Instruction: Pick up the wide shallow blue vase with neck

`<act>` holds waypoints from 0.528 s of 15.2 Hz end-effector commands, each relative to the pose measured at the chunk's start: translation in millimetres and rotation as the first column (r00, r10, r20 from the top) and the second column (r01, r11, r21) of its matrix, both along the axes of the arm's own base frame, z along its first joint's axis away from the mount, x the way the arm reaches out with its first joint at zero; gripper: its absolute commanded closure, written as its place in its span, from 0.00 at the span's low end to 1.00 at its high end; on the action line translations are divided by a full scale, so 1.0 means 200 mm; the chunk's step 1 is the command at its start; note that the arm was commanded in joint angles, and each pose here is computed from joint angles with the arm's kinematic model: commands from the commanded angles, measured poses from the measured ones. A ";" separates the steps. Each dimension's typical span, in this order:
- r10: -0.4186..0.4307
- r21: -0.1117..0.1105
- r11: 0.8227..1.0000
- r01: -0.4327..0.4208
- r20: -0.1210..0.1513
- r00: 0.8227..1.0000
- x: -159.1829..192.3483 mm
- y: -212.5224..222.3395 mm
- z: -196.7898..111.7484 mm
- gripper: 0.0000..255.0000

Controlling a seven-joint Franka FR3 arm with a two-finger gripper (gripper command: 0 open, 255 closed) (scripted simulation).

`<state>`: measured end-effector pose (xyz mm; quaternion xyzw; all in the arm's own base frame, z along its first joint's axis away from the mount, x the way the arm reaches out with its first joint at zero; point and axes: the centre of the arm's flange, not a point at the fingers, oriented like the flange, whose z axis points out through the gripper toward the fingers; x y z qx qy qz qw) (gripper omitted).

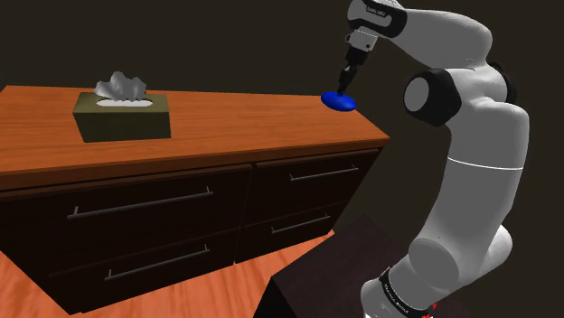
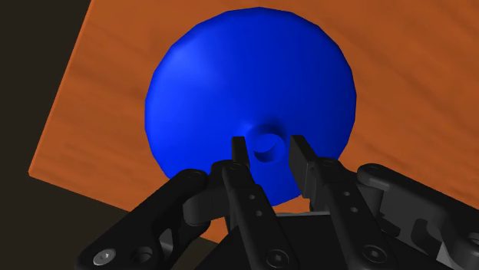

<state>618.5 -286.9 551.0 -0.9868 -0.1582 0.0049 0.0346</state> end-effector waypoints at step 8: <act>0.000 0.000 1.000 0.000 0.000 1.000 0.00 0.00 0.24 1.00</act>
